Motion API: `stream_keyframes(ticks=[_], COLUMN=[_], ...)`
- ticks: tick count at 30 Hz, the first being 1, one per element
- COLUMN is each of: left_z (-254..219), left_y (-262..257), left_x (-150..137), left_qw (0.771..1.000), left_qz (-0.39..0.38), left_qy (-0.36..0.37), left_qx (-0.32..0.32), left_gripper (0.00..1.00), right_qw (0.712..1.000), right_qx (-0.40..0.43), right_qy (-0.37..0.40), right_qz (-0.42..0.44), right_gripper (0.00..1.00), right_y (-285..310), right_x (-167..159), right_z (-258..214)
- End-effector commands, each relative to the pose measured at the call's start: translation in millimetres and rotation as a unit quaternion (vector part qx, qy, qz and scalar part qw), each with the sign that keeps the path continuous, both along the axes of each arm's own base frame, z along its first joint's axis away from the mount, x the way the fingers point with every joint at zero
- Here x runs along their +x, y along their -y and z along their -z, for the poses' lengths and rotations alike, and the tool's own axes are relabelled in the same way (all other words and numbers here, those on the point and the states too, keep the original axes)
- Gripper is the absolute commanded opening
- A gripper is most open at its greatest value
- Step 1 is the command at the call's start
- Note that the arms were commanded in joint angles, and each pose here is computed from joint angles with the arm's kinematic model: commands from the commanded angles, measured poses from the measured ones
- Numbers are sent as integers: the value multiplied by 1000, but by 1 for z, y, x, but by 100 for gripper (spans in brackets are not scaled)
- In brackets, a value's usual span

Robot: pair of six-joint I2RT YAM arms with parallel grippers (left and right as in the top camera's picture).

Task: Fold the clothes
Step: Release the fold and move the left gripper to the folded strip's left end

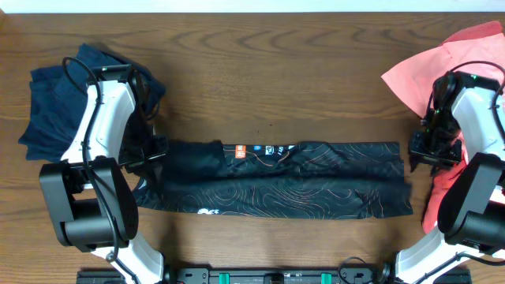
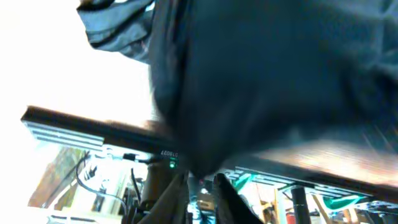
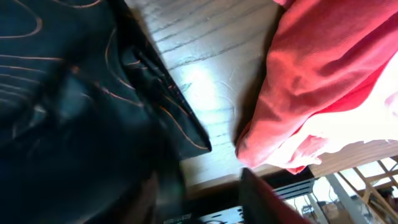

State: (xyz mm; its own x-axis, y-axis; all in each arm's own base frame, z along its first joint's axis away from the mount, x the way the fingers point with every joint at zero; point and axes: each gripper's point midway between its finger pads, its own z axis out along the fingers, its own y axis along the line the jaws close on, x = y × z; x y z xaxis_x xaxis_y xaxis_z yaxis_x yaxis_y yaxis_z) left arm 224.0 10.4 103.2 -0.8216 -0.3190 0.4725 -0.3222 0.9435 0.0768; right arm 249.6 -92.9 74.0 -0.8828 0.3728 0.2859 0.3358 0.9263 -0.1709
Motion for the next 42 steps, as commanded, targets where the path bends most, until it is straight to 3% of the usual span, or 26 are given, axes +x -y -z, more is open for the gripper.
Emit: stream_keyframes(ticks=[1,10,14,15,18,22,25,32,38,40,42], left_z=[-4,-5,-3,-3,0,4,7,18,26,30,35], left_y=[-2,4,6,7,9,15,20,41,64,75,85], left_x=[-7,-8,-4,-3,2,10,18,57,101,109,113], left_qw=[1000,1000,1000,1000,1000,999,999,990,972,967,965], left_qz=[-1,10,16,18,22,20,14,7,48,63,77], left_qy=[-9,-11,-4,-2,9,29,47,131,222,237,241], left_qx=[6,4,4,4,5,-2,-16,-59,-65,-69,-72], left_gripper=[17,17,17,21,22,31,31,33,50,51,51], right_qw=[1000,1000,999,998,994,993,992,985,983,983,983], right_qx=[-10,-12,36,52,93,93,106,149,162,162,162], right_qy=[-3,10,21,28,46,59,65,80,82,82,82], right_qz=[8,5,-14,-21,-34,-36,-33,-20,-16,-16,-16], right_gripper=[45,50,56,57,65,78,81,80,64,56,54], right_y=[8,9,-5,-10,-23,-24,-30,-50,-56,-56,-56], right_x=[-4,2,4,5,9,9,6,-3,-8,-8,-8], right_z=[4,8,17,20,31,47,58,81,88,88,88])
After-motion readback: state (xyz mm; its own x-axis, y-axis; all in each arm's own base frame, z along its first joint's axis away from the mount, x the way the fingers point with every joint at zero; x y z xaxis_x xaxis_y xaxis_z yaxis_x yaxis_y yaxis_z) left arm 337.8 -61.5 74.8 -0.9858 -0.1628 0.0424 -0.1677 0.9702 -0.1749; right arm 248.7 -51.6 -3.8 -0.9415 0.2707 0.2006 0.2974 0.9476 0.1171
